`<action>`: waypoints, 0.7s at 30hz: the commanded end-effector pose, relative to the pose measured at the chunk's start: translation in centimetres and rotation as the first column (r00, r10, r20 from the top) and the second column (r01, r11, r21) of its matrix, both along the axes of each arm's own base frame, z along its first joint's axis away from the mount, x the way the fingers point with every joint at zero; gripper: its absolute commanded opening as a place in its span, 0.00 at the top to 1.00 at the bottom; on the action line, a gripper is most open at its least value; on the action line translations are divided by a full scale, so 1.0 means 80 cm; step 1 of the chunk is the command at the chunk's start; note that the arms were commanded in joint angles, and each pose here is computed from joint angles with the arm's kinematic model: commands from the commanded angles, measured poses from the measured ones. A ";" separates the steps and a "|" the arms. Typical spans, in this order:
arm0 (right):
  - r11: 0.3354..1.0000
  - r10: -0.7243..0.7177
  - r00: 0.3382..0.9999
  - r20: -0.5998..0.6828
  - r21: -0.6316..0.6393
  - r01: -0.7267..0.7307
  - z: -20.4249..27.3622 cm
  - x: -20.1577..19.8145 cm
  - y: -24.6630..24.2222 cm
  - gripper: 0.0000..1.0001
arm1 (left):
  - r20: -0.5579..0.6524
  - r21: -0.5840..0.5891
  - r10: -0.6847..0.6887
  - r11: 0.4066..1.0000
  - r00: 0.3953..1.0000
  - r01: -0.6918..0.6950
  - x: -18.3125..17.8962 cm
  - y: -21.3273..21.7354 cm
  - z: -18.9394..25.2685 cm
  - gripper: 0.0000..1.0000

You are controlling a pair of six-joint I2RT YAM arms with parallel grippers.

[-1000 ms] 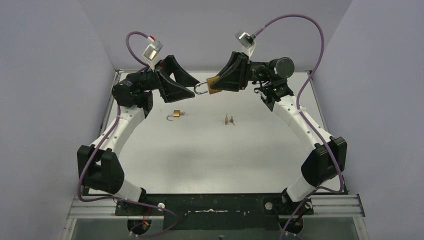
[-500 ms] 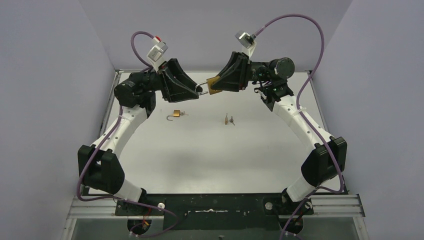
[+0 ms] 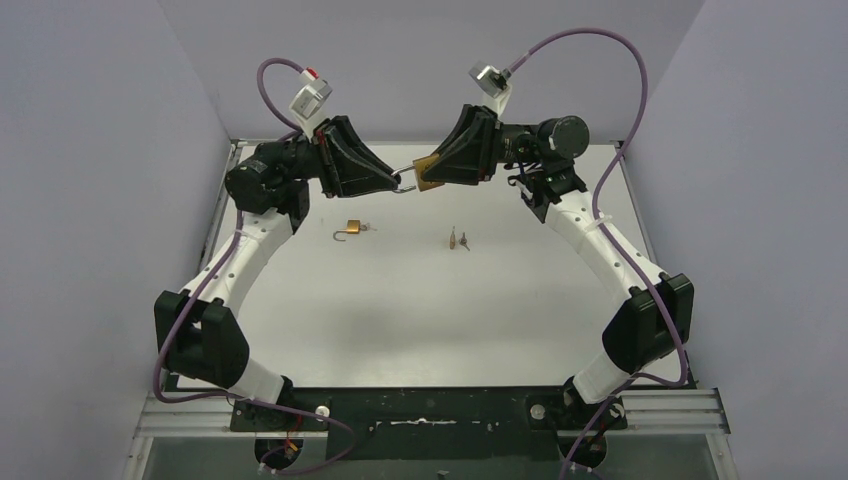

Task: Lock with the key
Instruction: Lock the lock.

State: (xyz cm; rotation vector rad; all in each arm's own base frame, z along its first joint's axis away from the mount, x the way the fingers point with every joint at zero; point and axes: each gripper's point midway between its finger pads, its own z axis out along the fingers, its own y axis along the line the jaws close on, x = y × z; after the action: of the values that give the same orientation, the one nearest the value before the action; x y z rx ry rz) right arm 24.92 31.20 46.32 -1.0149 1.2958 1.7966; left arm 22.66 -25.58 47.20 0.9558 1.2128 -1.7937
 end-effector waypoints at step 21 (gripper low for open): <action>0.994 -0.102 0.984 0.148 0.051 0.096 0.024 -0.002 0.000 1.00 | 0.010 -0.083 -0.110 0.990 0.994 0.110 -0.051 -0.022 0.040 1.00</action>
State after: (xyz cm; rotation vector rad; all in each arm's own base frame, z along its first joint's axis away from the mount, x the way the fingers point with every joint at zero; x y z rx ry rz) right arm 23.64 30.55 46.57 -1.1125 1.2353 1.7181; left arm 21.22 -26.73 47.50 0.9540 1.2323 -1.8862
